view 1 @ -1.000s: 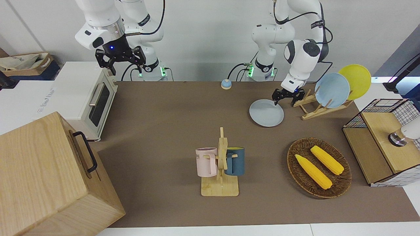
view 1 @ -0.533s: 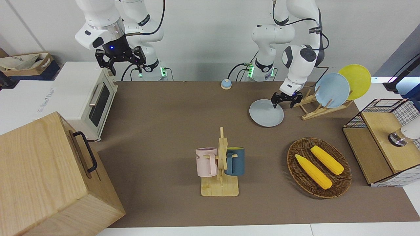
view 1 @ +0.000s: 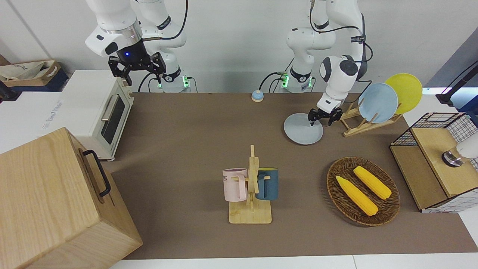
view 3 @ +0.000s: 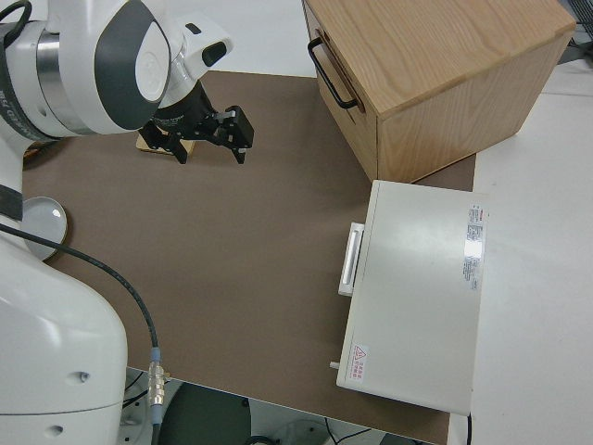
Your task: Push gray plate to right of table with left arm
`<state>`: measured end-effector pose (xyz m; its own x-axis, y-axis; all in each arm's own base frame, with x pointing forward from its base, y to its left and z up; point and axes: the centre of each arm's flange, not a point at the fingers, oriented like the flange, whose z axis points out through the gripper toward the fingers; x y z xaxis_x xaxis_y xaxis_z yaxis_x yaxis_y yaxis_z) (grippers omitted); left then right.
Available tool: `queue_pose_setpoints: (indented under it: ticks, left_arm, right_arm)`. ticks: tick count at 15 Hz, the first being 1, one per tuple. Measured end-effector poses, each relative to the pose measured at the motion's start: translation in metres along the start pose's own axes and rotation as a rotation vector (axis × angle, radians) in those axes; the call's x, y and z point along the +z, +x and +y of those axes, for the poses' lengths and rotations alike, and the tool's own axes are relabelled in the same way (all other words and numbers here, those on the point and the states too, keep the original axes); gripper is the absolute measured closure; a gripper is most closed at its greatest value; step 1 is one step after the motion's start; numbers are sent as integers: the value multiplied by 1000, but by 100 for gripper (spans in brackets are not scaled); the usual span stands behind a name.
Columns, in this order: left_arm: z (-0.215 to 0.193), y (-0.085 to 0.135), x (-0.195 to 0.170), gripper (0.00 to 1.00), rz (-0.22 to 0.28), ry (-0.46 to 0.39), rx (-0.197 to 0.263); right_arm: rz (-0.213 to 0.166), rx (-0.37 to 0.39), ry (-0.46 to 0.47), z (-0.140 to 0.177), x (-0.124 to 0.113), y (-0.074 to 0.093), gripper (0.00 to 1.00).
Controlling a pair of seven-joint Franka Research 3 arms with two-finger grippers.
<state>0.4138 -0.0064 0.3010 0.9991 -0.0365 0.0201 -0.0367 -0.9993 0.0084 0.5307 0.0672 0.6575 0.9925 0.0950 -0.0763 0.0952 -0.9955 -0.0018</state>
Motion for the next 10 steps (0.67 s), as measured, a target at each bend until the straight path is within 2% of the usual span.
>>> queue_pose_setpoints:
  ticks: [2, 3, 8, 10]
  left_arm:
    - [0, 0, 1, 15, -2, 0, 0]
    - [0, 0, 1, 20, -3, 0, -1]
    - [-1, 0, 1, 77, 0, 0, -9]
    - [0, 2, -2, 92, 9, -1, -10]
  right_arm:
    - [0, 0, 0, 0, 0, 0, 1]
    - [0, 0, 0, 0, 0, 0, 1]
    - [0, 0, 0, 0, 0, 0, 1]
    - [0, 0, 0, 0, 0, 0, 1]
